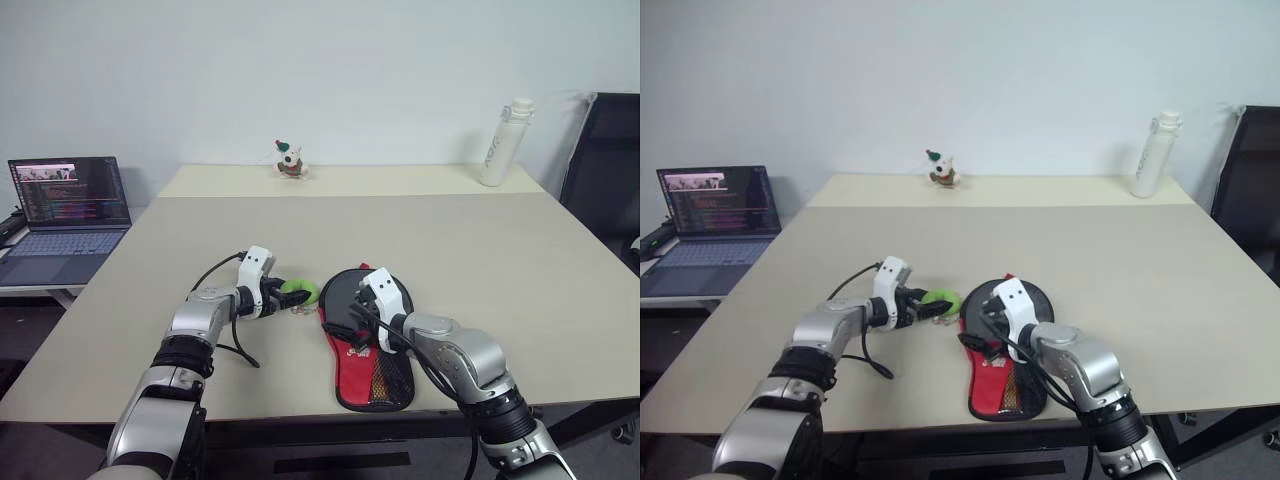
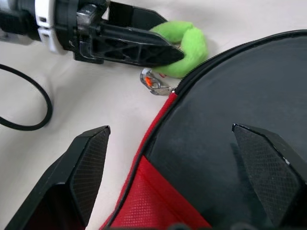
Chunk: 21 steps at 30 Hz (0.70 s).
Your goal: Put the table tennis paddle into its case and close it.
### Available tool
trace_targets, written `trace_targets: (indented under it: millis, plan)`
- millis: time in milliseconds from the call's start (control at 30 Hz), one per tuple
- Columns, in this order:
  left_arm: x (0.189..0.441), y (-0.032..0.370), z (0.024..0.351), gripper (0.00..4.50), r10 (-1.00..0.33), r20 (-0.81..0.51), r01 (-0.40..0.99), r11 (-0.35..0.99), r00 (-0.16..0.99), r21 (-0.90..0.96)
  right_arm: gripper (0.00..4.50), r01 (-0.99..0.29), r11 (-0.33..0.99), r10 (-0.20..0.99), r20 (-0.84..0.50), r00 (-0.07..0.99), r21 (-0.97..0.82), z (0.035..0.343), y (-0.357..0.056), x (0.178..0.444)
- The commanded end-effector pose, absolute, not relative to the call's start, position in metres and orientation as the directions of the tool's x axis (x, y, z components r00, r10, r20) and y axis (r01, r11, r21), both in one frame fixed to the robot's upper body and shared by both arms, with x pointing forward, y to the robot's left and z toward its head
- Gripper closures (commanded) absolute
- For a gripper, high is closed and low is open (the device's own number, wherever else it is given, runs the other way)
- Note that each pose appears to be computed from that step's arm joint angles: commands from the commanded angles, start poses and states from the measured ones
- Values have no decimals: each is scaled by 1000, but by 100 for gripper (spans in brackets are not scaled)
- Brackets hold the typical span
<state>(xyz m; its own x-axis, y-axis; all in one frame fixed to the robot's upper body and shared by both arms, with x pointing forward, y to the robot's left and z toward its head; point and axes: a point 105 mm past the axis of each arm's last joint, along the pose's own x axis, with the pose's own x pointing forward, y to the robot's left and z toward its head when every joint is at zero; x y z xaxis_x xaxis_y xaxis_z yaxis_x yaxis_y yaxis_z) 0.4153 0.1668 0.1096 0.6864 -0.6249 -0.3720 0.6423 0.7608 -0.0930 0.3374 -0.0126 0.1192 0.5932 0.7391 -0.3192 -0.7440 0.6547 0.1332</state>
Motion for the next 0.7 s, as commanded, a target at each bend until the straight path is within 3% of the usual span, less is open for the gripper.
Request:
trace_targets:
  millis: [33,167,267,567,600,700]
  plan:
    - [413,169,107,36,-632,-399,661,746,664,-81,0,-744,658,742,-271,614,114,132,-13,340]
    - [408,167,106,36,-652,-401,684,725,644,-80,0,-737,668,732,-264,627,101,133,-13,343]
    - [408,166,105,117,-650,-395,684,726,649,-73,0,-730,680,720,-253,646,71,136,-14,349]
    - [404,164,104,424,-644,-391,682,730,657,-56,0,-721,693,699,-250,670,4,135,-10,363]
    - [404,163,104,444,-645,-390,682,729,657,-56,0,-723,691,701,-252,668,5,134,-8,363]
    - [404,159,108,449,-648,-377,682,729,662,-55,0,-722,692,695,-269,667,-2,127,-5,365]
